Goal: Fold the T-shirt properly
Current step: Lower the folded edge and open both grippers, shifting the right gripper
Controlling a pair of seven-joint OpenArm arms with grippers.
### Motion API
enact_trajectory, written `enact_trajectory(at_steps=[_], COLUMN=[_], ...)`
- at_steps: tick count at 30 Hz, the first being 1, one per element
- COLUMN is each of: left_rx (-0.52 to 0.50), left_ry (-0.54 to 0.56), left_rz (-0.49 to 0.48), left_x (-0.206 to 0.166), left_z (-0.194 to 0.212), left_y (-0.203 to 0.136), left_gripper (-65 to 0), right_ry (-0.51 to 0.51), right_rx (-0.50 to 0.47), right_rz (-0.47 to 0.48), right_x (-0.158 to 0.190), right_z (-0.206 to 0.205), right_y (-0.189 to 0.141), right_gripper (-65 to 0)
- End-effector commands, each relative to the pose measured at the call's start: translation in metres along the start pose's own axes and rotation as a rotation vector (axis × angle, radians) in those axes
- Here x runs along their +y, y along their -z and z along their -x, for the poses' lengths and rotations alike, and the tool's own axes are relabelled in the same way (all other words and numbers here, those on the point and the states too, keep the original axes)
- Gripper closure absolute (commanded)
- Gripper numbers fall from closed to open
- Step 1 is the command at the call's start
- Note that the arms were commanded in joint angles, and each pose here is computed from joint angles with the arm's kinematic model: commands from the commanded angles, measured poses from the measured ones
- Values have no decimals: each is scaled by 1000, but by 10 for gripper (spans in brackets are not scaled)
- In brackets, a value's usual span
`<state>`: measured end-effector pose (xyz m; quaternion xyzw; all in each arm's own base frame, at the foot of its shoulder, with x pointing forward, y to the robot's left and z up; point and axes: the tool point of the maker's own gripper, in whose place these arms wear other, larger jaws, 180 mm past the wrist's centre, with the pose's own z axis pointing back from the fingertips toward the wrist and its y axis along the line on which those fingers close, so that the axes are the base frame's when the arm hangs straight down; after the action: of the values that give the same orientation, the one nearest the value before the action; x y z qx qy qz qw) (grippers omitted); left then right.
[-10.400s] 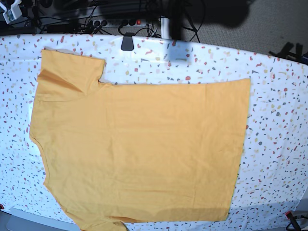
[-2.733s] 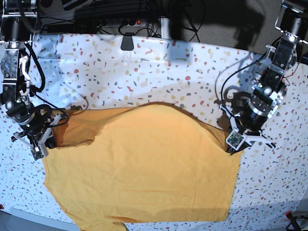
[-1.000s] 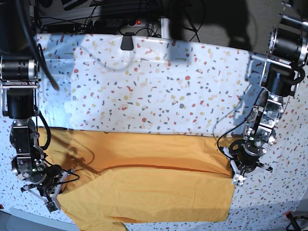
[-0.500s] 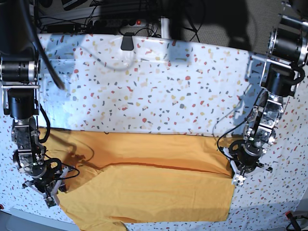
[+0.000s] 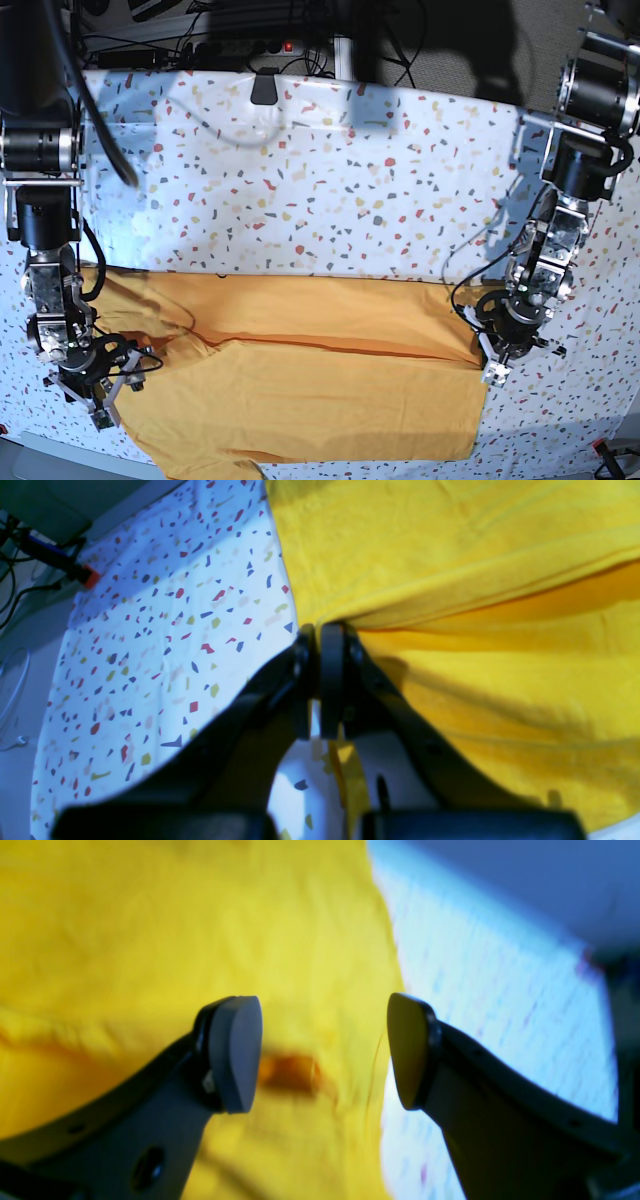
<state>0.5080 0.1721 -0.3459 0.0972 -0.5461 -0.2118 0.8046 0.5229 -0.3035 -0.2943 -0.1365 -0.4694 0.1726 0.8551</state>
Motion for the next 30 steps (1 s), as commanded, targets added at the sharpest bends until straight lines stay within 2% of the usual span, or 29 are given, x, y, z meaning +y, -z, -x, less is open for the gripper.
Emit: enact_trajectory(at_steps=[1, 7, 12, 14, 17, 21, 25, 27, 30], left_rx=[-70, -70, -70, -70, -70, -70, -71, -71, -71], left_ry=[3, 3, 3, 3, 3, 2, 3, 2, 3], left_rz=[-39, -39, -39, -39, -39, -39, -39, -39, -39], left_x=[18, 18, 18, 18, 18, 18, 18, 18, 18], left_z=[-26, -26, -26, -27, -26, -26, -27, -27, -27], left_y=[2, 2, 2, 2, 2, 2, 2, 2, 2], left_gripper=[0, 0, 0, 0, 0, 0, 0, 0, 0], right_ry=[24, 95, 95, 107, 124, 147, 145, 159, 172], right_rx=[-54, -20, 9, 3, 4, -67, -202, -281, -323], right_rz=[38, -16, -47, -44, 13, 63, 119, 125, 118], right_x=[-19, 1, 22, 27, 22, 12, -2, -6, -4], right_z=[-22, 8, 40, 46, 45, 18, -31, -58, -84], right_y=[-5, -3, -2, -1, 3, 11, 19, 20, 20], right_gripper=[-392, -392, -391, -391, -391, -391, -391, -391, -391])
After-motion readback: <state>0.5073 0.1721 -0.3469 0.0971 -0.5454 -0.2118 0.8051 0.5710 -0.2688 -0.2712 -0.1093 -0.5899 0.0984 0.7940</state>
